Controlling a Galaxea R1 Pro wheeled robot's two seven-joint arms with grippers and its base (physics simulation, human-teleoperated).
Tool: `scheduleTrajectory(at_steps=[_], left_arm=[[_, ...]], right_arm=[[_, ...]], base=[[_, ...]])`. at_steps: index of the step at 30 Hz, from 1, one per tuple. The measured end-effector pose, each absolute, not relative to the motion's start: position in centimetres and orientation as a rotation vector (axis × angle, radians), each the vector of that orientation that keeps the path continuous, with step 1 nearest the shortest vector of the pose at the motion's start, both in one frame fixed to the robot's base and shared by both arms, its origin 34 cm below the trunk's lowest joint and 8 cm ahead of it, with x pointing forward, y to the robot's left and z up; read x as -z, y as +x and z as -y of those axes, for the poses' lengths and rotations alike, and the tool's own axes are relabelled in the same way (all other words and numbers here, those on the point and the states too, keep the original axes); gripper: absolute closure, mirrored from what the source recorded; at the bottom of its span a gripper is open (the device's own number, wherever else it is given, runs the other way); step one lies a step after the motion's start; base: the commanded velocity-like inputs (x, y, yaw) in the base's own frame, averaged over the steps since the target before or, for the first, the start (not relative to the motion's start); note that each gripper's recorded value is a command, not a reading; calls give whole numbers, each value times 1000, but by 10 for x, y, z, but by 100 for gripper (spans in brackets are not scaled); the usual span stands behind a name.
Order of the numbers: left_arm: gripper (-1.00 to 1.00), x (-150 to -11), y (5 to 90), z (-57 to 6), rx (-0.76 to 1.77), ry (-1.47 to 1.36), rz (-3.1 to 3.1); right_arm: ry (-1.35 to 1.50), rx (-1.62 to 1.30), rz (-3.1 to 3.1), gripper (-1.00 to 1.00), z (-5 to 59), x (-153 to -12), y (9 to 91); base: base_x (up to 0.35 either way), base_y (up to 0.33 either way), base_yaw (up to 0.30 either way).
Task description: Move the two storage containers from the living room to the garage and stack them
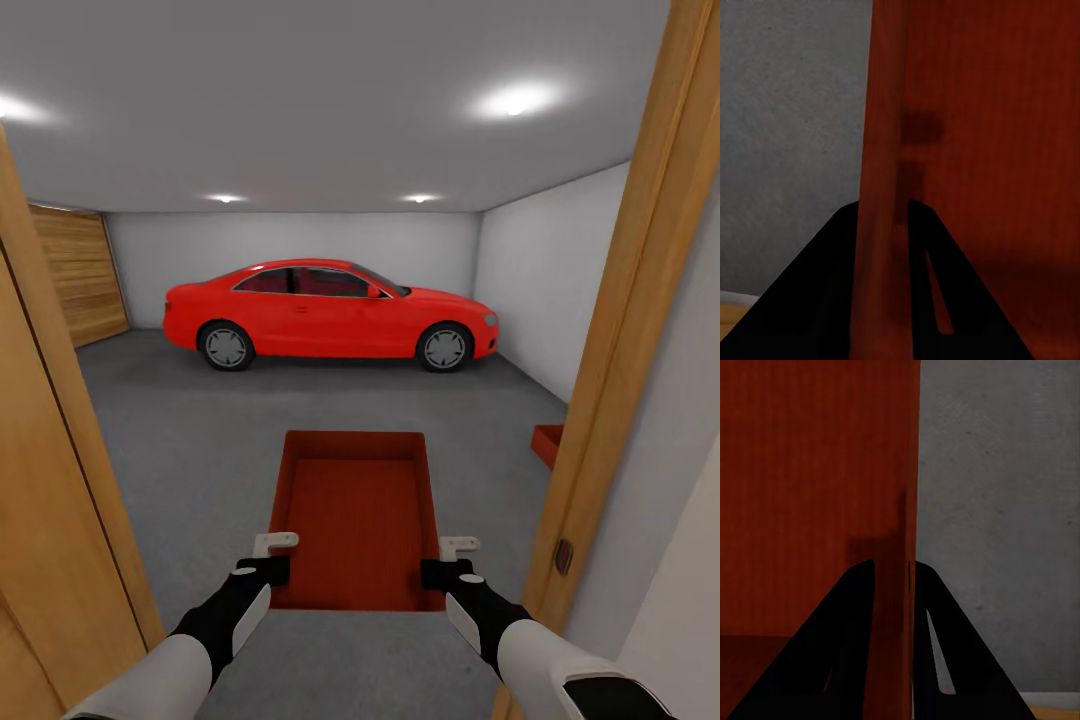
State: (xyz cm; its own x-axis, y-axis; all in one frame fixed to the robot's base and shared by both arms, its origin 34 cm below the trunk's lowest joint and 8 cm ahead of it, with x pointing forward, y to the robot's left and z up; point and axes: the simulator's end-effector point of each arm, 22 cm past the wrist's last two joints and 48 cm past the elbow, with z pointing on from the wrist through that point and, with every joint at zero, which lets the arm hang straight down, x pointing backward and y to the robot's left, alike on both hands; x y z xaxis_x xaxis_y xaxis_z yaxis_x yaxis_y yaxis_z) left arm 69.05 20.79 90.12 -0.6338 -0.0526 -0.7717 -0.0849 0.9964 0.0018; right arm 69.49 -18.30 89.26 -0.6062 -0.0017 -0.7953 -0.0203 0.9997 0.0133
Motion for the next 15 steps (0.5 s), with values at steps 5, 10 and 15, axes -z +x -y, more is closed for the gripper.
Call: scheduleTrajectory(at_steps=[5, 10, 15], left_arm=[[100, -901, 691, -208, -47, -95, -2259], [100, -901, 690, -208, -47, -95, -2258], [100, -901, 691, -208, -47, -95, -2258]], right_arm=[[-15, -26, -2222, 100, 183, -893, 695], [-15, -27, -2222, 100, 183, -893, 695], [-15, -26, -2222, 100, 183, -893, 695]], base=[[0, 0, 0], [98, 100, 0], [59, 59, 0]])
